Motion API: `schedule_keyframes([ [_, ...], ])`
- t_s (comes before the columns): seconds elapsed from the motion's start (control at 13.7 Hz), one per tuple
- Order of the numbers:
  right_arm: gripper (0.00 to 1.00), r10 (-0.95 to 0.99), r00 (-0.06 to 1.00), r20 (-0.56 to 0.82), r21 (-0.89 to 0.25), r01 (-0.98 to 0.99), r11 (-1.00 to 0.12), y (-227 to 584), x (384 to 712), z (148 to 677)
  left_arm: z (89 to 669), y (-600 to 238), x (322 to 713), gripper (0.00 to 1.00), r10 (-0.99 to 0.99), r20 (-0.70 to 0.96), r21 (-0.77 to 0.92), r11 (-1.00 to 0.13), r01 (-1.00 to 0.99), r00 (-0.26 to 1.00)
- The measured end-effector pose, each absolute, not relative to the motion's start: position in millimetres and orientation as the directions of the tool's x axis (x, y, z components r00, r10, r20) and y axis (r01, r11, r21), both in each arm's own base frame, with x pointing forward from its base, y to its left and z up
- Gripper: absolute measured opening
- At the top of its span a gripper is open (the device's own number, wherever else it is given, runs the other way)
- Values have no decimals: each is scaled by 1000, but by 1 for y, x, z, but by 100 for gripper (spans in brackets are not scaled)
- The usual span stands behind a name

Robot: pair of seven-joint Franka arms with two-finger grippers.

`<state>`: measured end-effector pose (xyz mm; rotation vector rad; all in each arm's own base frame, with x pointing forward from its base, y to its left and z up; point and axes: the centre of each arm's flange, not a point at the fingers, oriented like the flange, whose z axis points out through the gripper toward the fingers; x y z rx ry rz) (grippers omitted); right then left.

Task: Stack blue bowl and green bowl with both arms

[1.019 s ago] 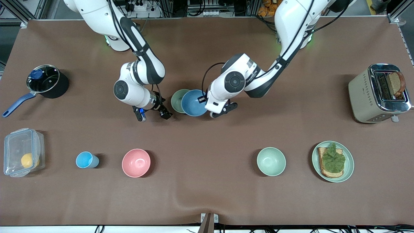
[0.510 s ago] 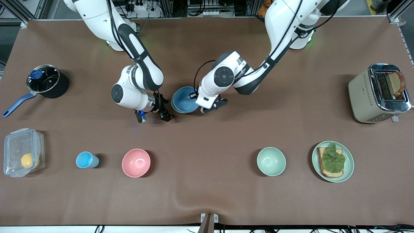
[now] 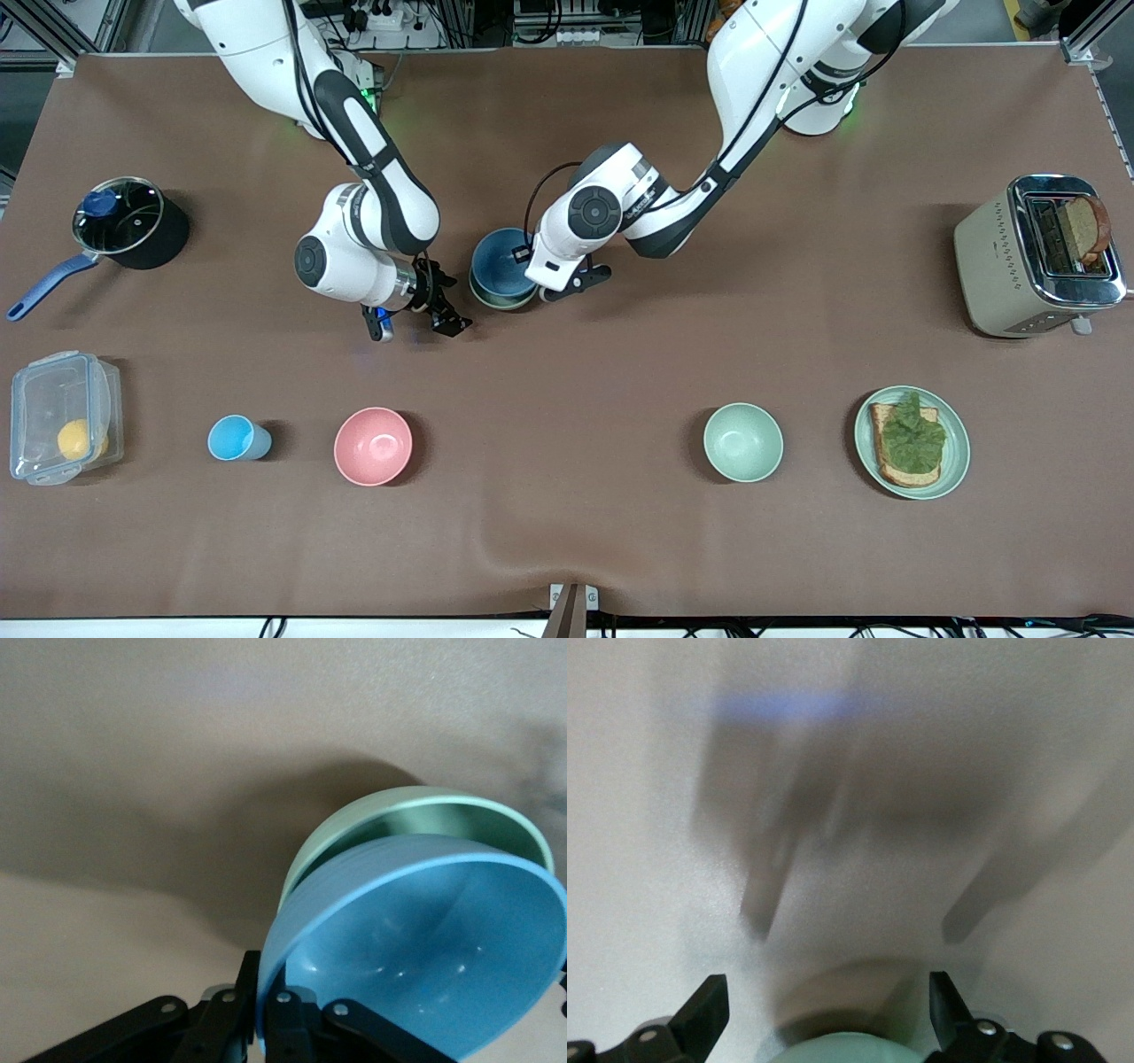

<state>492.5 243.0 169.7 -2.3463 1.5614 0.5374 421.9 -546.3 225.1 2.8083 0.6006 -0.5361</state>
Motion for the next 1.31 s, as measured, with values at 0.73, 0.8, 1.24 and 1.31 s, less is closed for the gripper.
schedule_keyframes([
  [0.73,100,-811,374,-450,-29,-914,-405,243,492,169,236,-557,439,73,354,-371,176,-881,439,859],
  [0.8,100,-801,384,-458,-29,-908,-419,241,493,169,242,-559,444,82,354,-367,190,-877,441,860],
  [1.24,100,-700,444,-559,13,-840,-543,173,533,210,311,-523,495,100,393,-300,208,-862,462,869],
  [1.31,100,-692,451,-564,24,-829,-559,162,540,221,326,-508,508,100,406,-272,205,-862,465,873],
])
